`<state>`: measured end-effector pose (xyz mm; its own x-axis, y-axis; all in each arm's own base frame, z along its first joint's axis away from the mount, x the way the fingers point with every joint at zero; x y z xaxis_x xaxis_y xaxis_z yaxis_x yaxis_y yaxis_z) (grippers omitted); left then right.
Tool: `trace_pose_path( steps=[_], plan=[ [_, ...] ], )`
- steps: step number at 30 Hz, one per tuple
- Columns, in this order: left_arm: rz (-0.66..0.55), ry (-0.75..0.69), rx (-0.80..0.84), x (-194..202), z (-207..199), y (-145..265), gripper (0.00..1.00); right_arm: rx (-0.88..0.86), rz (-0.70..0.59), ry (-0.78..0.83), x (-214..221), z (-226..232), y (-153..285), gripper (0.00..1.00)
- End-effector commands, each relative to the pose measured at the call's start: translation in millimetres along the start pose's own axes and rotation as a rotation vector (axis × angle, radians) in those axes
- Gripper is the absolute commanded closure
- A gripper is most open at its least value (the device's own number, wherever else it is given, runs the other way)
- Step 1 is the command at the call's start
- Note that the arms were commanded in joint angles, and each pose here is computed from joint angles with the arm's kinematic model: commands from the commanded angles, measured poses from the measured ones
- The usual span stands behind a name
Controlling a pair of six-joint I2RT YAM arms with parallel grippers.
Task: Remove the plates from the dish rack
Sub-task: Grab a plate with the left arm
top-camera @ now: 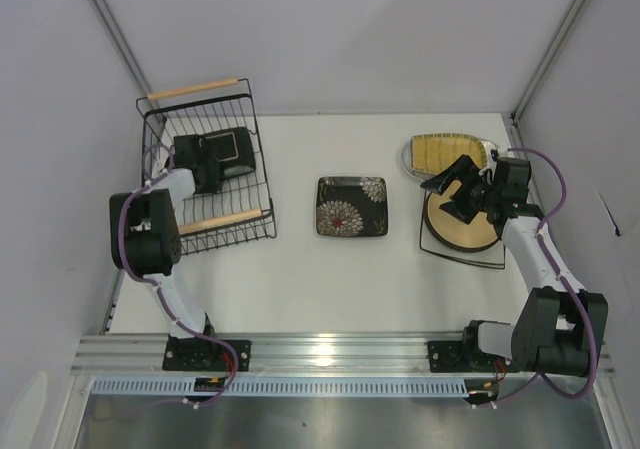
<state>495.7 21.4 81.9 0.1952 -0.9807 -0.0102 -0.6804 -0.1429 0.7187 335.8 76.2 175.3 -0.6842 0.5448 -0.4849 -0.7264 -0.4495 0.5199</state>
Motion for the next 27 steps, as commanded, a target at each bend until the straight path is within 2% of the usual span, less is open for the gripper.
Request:
trace_pose_path(
  steps=[1,12,18,27],
  plan=[
    [0.0,0.02,0.2,-5.4,-57.8,26.4,0.2,-0.013,-0.027,0.021,-4.5,3.9,3.3,0.0],
    [-0.005,0.016,0.329,-10.5,-99.2,48.8,0.21,-0.012,-0.031,0.02,-5.3,3.7,4.3,0.0],
    [0.005,-0.001,0.429,-7.8,-132.2,77.4,0.21,-0.014,-0.032,0.02,-6.0,4.2,3.2,0.0],
    [-0.012,0.007,0.439,-11.5,-130.0,66.3,0.21,-0.011,-0.023,0.024,-4.1,3.6,2.6,0.0]
  ],
)
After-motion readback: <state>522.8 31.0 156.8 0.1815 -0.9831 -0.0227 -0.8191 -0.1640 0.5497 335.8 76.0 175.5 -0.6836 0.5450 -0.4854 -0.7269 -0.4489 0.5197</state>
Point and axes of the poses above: each gripper's point midway between its finger pads, its own y axis back along the fingers, its own z axis along the line the jaws close on, x = y × z, the point moved 1 cm from there along y, back along the fingers, and after that the axes turned 7 degrees about y, right-handed, at the moved point
